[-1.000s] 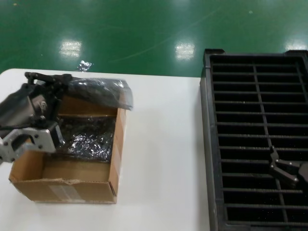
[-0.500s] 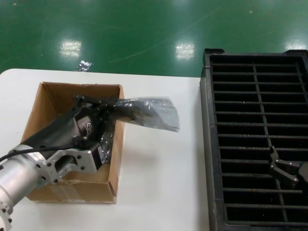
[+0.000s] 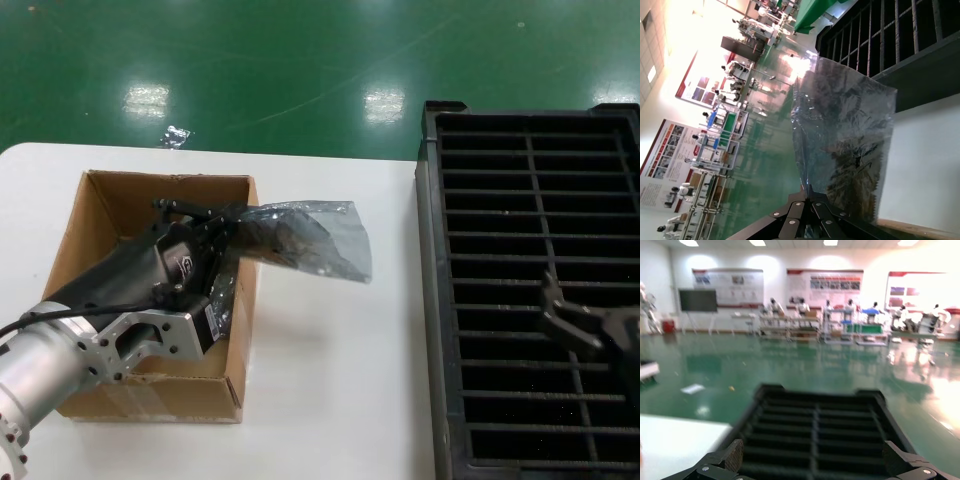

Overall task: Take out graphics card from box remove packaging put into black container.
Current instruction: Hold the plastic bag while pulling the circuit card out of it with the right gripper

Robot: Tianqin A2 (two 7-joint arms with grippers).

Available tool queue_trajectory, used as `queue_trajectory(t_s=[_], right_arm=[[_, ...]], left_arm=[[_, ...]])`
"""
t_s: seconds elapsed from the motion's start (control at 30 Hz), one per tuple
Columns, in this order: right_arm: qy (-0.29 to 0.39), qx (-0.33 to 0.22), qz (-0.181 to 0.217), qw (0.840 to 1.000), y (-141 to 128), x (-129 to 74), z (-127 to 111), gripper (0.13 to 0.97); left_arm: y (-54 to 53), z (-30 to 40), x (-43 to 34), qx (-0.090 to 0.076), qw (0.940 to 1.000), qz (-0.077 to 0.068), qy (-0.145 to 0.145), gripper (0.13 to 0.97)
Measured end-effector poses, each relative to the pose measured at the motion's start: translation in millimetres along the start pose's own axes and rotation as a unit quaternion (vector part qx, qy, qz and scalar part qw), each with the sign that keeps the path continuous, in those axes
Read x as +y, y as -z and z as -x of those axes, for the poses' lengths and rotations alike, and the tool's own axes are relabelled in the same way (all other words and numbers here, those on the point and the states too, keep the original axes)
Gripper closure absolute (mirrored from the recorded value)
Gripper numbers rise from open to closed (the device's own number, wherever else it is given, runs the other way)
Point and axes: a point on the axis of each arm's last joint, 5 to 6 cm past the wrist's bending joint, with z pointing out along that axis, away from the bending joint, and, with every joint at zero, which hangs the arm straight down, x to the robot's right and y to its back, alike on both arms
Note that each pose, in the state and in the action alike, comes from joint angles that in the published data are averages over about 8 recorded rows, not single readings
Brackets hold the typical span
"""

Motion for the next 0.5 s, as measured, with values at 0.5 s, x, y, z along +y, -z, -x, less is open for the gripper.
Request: queue_trajectory(t_s=[0.5], right_arm=[[0.002, -0.036, -0.066, 0.997, -50, -38, 49, 0.146]], left_arm=[[0.0, 0.0, 0.0, 0.0, 1.0, 0.0, 0.0, 0.958]])
